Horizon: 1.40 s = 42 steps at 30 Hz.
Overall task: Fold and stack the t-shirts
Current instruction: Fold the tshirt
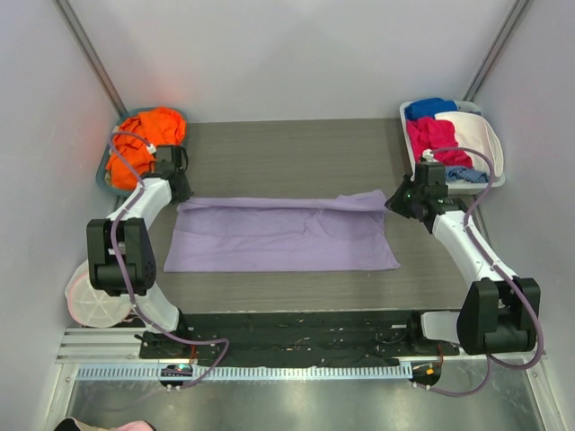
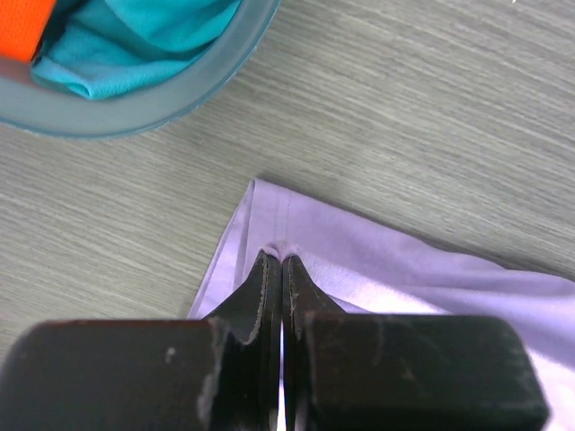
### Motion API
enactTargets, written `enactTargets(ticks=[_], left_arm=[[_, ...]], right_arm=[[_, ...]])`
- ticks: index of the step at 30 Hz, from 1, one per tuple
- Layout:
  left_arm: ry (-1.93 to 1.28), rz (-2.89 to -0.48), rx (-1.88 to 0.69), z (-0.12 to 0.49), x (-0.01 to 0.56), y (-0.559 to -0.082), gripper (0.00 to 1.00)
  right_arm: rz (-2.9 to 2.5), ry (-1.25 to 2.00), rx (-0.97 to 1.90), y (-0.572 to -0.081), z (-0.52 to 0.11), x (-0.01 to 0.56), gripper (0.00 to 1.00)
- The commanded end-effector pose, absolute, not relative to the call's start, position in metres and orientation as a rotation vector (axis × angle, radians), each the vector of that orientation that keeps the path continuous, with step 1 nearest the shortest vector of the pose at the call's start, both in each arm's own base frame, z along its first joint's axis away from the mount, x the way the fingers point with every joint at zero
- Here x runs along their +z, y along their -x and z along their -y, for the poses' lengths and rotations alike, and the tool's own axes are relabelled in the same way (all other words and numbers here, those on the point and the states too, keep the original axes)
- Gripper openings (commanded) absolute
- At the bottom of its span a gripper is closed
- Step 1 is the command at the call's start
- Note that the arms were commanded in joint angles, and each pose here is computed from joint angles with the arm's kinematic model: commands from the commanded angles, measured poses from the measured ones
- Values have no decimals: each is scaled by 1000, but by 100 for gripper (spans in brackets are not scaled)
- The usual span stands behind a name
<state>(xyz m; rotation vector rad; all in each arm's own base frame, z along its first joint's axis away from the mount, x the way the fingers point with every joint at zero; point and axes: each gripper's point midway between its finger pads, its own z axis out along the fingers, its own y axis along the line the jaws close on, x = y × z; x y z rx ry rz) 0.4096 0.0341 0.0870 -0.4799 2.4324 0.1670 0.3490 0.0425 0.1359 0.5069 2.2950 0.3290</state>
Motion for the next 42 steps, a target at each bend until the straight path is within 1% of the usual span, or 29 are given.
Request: enactTargets(ticks=[1, 9, 16, 25, 33, 36, 39, 40, 41, 42], left_arm=[[523, -2399, 207, -41, 98, -404, 0], [604, -2363, 220, -44, 111, -384, 0], [794, -2298, 205, -45, 109, -356, 0], [897, -2362, 248, -46, 66, -332, 0], [948, -2397, 272, -46, 40, -329, 0], [951, -2400, 280, -46, 38, -330, 1], [962, -2394, 267, -45, 39, -330, 11], [975, -2387, 263, -45, 39, -328, 19], [980, -2379, 260, -45, 41, -329, 23], [985, -2372, 261, -46, 43, -327, 34]], right_arm=[[-2280, -511, 334, -339, -41, 140, 1], [-2285, -516, 294, -325, -35, 140, 1], [-2304, -544, 294, -315, -35, 137, 1], [-2357, -556, 298, -306, -37, 116, 1], [-2399, -563, 305, -296, -40, 102, 1], [-2419, -566, 311, -292, -41, 97, 1], [-2443, -572, 312, -287, -42, 91, 1], [-2451, -573, 314, -285, -42, 88, 1], [-2463, -577, 314, -283, -42, 86, 1], [-2469, -581, 314, -281, -43, 85, 1]])
